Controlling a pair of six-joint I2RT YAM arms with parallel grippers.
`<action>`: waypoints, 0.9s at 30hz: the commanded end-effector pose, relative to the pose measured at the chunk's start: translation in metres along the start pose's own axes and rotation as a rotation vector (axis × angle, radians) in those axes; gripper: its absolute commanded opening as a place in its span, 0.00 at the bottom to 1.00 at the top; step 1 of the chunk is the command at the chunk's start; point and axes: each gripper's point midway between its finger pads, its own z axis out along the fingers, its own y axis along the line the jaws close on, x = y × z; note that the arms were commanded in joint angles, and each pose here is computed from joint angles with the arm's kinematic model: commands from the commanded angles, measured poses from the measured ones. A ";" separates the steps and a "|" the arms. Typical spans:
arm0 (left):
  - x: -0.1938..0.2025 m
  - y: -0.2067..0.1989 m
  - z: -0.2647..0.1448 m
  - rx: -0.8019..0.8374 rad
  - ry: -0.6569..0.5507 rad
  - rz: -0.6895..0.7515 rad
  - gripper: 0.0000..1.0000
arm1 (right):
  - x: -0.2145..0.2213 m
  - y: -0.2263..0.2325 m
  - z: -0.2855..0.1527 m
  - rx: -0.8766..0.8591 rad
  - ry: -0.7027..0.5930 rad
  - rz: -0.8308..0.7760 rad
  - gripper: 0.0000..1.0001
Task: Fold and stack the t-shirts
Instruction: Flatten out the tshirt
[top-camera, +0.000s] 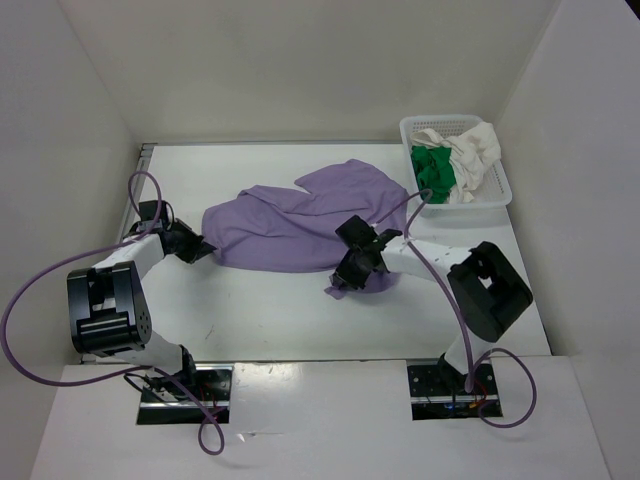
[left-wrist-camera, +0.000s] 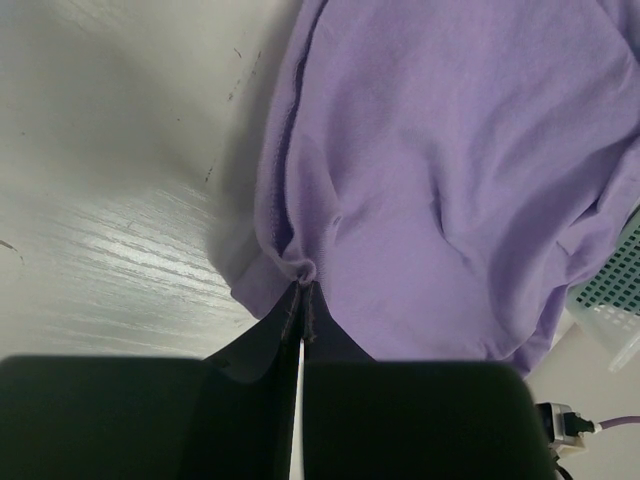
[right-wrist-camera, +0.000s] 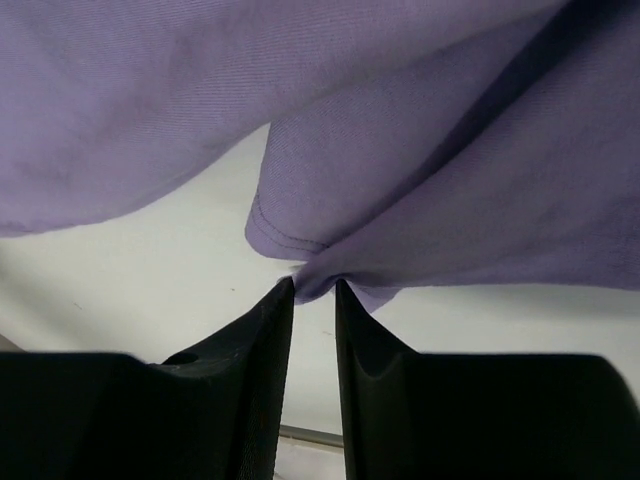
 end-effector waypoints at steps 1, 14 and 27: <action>-0.005 -0.004 0.000 0.031 -0.010 -0.021 0.00 | -0.004 -0.002 0.008 0.010 -0.015 -0.025 0.31; -0.001 -0.002 0.002 0.037 -0.003 -0.021 0.00 | 0.003 0.014 0.010 -0.028 0.043 -0.044 0.36; -0.019 -0.044 -0.028 0.108 -0.058 0.070 0.00 | -0.040 0.044 -0.121 -0.222 -0.174 -0.145 0.00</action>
